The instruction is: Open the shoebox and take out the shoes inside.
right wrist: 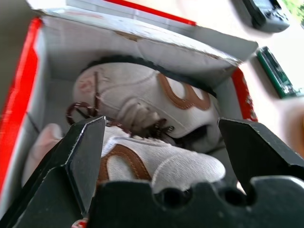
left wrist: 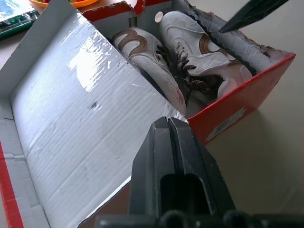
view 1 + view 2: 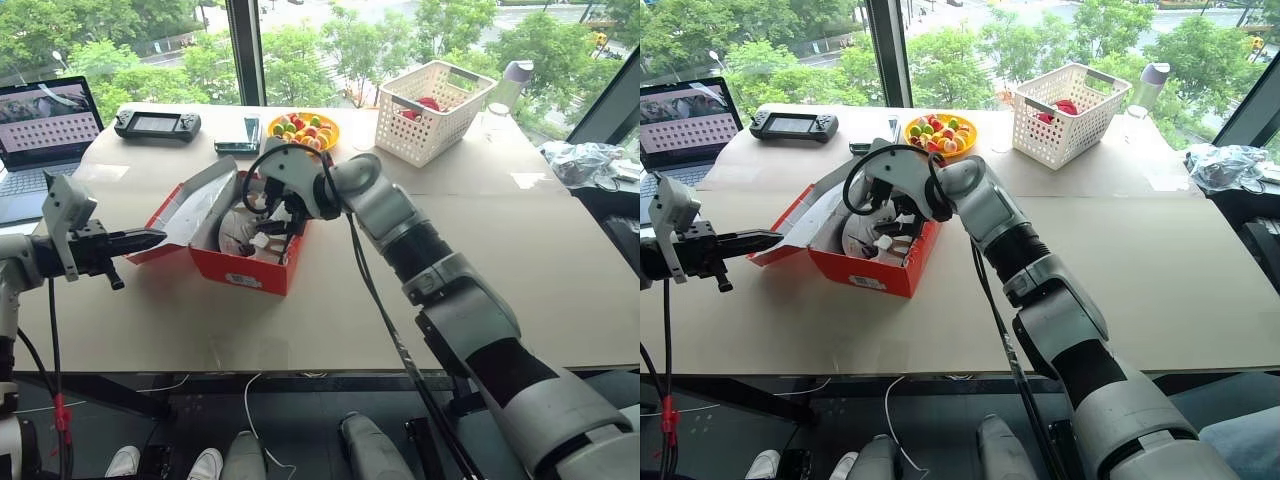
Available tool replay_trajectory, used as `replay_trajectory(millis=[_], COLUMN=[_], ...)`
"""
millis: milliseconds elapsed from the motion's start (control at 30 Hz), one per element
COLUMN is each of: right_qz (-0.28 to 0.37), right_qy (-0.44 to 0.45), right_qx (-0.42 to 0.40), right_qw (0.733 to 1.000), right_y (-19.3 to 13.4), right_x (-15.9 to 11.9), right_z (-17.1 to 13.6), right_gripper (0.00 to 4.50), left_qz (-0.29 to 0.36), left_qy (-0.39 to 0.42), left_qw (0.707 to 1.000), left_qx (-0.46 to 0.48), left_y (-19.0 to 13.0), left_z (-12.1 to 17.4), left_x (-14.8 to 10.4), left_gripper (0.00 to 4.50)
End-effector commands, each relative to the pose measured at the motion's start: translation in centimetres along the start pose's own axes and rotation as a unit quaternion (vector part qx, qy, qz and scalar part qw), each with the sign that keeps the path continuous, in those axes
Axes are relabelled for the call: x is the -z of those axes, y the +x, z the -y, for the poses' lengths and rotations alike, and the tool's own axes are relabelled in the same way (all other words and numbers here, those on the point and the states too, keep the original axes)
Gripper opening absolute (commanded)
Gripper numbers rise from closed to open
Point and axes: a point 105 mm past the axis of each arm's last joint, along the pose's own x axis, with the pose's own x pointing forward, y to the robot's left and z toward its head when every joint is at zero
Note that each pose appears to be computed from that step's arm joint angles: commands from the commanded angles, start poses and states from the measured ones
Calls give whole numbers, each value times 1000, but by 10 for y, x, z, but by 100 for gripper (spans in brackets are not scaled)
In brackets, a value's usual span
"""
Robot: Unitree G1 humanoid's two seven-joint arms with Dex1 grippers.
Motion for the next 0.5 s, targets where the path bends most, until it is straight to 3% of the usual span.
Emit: replay_trajectory(millis=[33,200,300,500], right_qz=[30,27,25,14], right_qy=[102,240,325,322], right_qx=[72,83,37,44], right_qw=[992,967,945,946], right_y=[-7,0,10,14], right_x=[-9,4,2,-1], right_z=[27,19,-7,-15], right_gripper=[445,445,445,445], left_qz=[1,-1,-2,0], left_qy=[24,24,20,17], left_qw=[1000,1000,1000,1000], left_qx=[-2,0,2,5], left_y=[-3,-1,2,5], left_z=[0,0,1,3], left_x=[-6,-2,2,5], left_gripper=[0,0,0,0])
